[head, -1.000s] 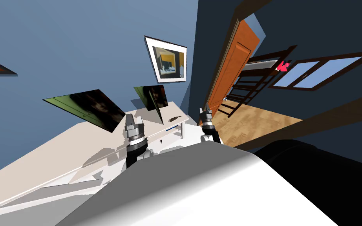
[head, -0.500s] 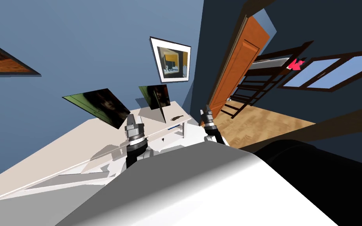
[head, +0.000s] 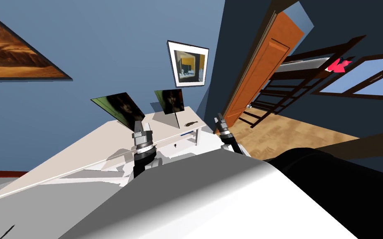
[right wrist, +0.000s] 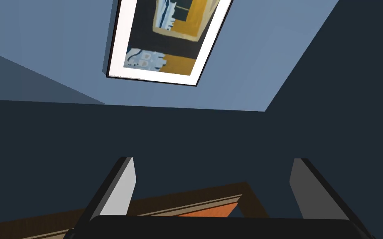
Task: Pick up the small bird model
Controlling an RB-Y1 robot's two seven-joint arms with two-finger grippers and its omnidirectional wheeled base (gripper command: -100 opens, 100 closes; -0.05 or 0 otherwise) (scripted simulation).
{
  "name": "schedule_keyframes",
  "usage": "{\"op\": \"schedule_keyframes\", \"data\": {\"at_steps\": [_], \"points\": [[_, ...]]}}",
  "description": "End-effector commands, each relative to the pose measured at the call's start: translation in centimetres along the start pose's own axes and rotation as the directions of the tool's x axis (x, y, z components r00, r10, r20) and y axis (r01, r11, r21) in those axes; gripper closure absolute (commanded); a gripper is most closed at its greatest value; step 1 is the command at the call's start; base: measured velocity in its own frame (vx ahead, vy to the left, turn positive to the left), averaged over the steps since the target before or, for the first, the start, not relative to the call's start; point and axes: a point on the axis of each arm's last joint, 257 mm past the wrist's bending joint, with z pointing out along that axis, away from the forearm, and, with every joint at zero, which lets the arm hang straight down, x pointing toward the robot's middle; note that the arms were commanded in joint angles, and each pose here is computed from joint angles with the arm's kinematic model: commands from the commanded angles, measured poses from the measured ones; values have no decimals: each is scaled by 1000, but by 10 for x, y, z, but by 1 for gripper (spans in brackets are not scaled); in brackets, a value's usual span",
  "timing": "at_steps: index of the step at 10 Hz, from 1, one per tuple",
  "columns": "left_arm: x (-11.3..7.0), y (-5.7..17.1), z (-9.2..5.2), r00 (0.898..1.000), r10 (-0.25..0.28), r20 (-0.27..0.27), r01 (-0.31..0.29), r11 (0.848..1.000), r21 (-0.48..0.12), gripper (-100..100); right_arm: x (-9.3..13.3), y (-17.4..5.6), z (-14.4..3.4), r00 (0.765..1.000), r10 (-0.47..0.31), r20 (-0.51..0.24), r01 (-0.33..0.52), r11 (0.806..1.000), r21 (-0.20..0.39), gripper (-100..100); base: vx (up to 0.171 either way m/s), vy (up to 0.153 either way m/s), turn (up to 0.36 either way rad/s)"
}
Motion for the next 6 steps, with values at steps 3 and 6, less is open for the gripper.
{"op": "schedule_keyframes", "data": {"at_steps": [3,6], "points": [[0,0,0,1000,0,0,0,1000,0,0,-17,-21,-8,986,-159,-56,160,987,25,-100,-33,61,178],[0,0,0,1000,0,0,0,1000,0,0,-49,-47,-23,916,-380,-130,388,920,43,-100,-30,86,300]]}}
